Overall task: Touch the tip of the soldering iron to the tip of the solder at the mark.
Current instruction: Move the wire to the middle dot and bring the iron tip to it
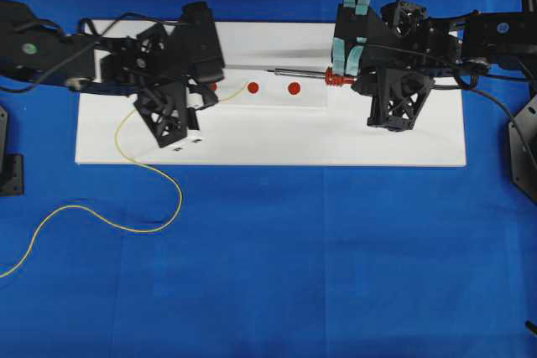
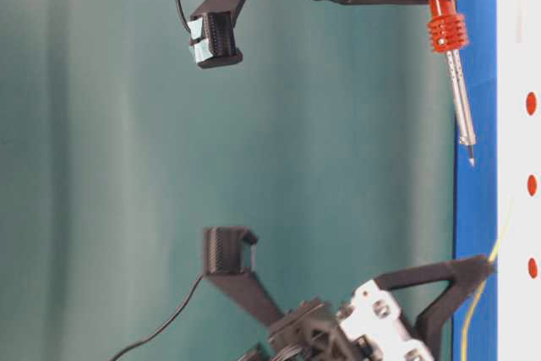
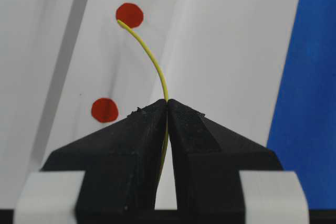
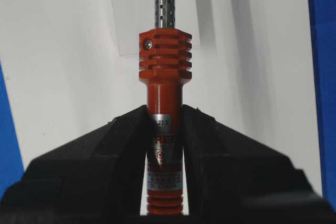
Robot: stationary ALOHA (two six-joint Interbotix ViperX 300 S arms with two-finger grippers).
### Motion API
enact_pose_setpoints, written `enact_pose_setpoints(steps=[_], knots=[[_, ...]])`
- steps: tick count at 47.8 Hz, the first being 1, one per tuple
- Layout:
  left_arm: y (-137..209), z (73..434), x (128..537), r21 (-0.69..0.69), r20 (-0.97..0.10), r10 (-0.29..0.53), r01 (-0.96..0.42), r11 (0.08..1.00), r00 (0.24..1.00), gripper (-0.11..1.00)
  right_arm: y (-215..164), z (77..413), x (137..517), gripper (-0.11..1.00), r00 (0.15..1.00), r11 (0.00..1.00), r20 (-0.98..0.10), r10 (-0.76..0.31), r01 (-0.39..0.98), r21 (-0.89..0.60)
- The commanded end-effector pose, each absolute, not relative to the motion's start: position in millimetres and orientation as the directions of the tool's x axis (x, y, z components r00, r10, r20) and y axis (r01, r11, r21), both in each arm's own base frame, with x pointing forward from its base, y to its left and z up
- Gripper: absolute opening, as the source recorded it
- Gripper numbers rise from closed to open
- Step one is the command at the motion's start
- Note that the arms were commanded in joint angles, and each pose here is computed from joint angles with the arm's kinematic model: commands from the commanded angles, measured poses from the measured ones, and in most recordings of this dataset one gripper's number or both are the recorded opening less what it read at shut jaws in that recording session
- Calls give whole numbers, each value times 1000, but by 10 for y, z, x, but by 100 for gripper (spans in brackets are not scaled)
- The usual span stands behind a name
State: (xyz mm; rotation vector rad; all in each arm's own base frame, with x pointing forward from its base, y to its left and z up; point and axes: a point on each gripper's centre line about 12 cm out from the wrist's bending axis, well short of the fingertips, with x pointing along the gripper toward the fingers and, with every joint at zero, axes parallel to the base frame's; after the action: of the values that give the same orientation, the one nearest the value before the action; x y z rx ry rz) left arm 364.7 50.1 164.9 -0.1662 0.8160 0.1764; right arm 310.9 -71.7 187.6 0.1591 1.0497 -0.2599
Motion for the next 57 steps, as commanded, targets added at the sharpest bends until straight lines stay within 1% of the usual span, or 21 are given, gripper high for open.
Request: enact_pose_setpoints(steps=[1, 40, 57], knots=[[513, 1750, 3733, -82, -709, 96, -217, 973, 698, 3, -724, 1955, 3130, 6, 497, 959, -856, -143, 283, 4], [468, 1639, 3743, -88, -722, 86, -214, 973, 686, 3, -713, 1906, 3162, 6, 496, 962, -857, -142, 274, -1], [466, 1628, 3734, -86, -725, 85, -213, 973, 683, 3, -686, 1764, 3289, 6, 466, 966, -876, -127, 260, -2]])
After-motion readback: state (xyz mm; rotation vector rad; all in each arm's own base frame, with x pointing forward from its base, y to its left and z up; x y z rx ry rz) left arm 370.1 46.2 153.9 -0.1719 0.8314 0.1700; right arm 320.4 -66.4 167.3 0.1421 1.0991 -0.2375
